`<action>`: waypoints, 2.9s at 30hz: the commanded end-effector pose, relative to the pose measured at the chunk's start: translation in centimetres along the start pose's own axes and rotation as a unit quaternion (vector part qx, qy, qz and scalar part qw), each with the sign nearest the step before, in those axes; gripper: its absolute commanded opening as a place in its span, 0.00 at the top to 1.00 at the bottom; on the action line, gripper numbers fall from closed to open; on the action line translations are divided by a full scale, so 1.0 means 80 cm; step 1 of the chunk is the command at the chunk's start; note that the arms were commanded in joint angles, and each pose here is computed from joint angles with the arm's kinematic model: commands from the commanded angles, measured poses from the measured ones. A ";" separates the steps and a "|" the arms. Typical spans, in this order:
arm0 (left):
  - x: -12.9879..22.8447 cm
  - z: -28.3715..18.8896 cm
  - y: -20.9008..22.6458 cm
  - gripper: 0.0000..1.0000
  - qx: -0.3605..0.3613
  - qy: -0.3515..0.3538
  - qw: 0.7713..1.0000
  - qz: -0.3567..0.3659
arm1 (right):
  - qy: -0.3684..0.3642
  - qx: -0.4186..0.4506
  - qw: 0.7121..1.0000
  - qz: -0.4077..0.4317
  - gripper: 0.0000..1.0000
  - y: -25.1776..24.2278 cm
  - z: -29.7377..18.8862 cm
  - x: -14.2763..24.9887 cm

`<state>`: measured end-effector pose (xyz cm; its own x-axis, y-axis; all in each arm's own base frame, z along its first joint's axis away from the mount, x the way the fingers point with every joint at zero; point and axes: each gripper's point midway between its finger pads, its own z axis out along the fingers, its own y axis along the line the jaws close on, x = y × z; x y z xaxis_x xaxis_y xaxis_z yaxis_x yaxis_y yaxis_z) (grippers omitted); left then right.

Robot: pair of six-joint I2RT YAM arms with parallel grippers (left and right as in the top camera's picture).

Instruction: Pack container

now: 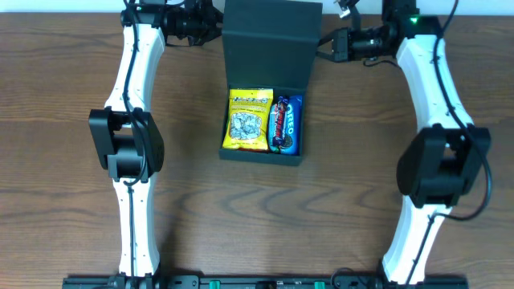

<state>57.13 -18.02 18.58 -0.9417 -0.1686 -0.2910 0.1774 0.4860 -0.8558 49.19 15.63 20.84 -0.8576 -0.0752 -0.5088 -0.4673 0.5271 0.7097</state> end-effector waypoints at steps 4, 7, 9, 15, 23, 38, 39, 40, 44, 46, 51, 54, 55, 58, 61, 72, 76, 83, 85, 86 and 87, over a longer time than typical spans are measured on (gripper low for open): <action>0.004 -0.047 -0.071 0.94 -0.013 -0.014 0.992 0.125 | 0.066 0.050 0.994 -0.067 0.99 0.029 0.004 0.035; 0.013 -0.065 -0.079 0.94 -0.050 -0.014 0.987 0.152 | 0.109 0.077 0.990 -0.053 0.99 0.028 0.010 0.061; 0.018 -0.078 -0.079 0.94 -0.085 -0.015 0.983 0.161 | 0.120 0.094 0.987 -0.045 0.99 0.024 0.010 0.067; 0.039 -0.121 -0.070 0.94 -0.198 -0.009 0.966 0.164 | 0.089 0.235 0.968 0.017 0.99 -0.002 -0.029 0.052; 0.096 -0.158 -0.058 0.94 -0.257 0.061 0.955 0.138 | 0.054 0.328 0.939 0.089 0.99 0.016 -0.084 0.057; 0.147 -0.196 -0.106 0.94 -0.310 0.068 0.938 0.136 | 0.133 0.417 0.898 0.028 0.99 0.085 -0.122 0.123; 0.152 -0.198 -0.120 0.94 -0.307 0.065 0.938 0.147 | 0.133 0.422 0.897 0.026 0.98 0.087 -0.127 0.129; 0.162 -0.202 -0.136 0.94 -0.308 0.063 0.935 0.161 | 0.135 0.429 0.893 0.022 0.98 0.092 -0.134 0.140; 0.210 -0.201 -0.181 0.94 -0.329 0.083 0.919 0.203 | 0.131 0.427 0.895 0.007 0.98 0.110 -0.150 0.196; 0.237 -0.186 -0.205 0.94 -0.326 0.093 0.914 0.222 | 0.118 0.415 0.902 -0.001 0.99 0.119 -0.157 0.232; 0.309 -0.155 -0.239 0.94 -0.404 0.069 0.872 0.268 | 0.049 0.344 0.937 -0.033 0.99 0.157 -0.173 0.319; 0.356 -0.144 -0.249 0.94 -0.421 0.065 0.858 0.288 | 0.017 0.328 0.943 -0.051 0.99 0.173 -0.189 0.359; 0.372 -0.143 -0.250 0.94 -0.423 0.066 0.856 0.290 | 0.009 0.324 0.944 -0.056 0.99 0.177 -0.194 0.372; 0.400 -0.151 -0.247 0.94 -0.426 0.063 0.855 0.288 | -0.012 0.313 0.947 -0.069 0.99 0.188 -0.204 0.395; 0.408 -0.170 -0.247 0.94 -0.413 0.049 0.863 0.288 | -0.020 0.293 0.952 -0.085 0.99 0.200 -0.209 0.409; 0.421 -0.289 -0.197 0.94 -0.392 -0.009 0.873 0.290 | -0.031 0.240 0.967 -0.082 0.99 0.221 -0.195 0.402; 0.451 -0.306 -0.156 0.94 -0.371 -0.018 0.879 0.298 | -0.048 0.236 0.967 -0.077 0.98 0.223 -0.195 0.393; 0.482 -0.311 -0.116 0.46 -0.343 -0.043 0.894 0.285 | -0.072 0.230 0.970 -0.004 0.01 0.224 -0.195 0.388; 0.483 -0.309 -0.112 0.05 -0.346 -0.044 0.898 0.269 | -0.072 0.231 0.970 -0.005 0.01 0.224 -0.195 0.389; 0.484 -0.309 -0.112 0.05 -0.346 -0.043 0.898 0.269 | -0.072 0.231 0.970 -0.005 0.01 0.224 -0.195 0.389; 0.484 -0.309 -0.111 0.05 -0.347 -0.043 0.897 0.269 | -0.072 0.231 0.970 -0.005 0.01 0.224 -0.195 0.389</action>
<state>12.05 -7.69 25.73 -0.7289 0.2243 -0.6469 0.3736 0.9220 -0.1012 10.87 9.39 25.36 -0.7840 -0.0072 -0.6208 -0.3245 0.8572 0.3999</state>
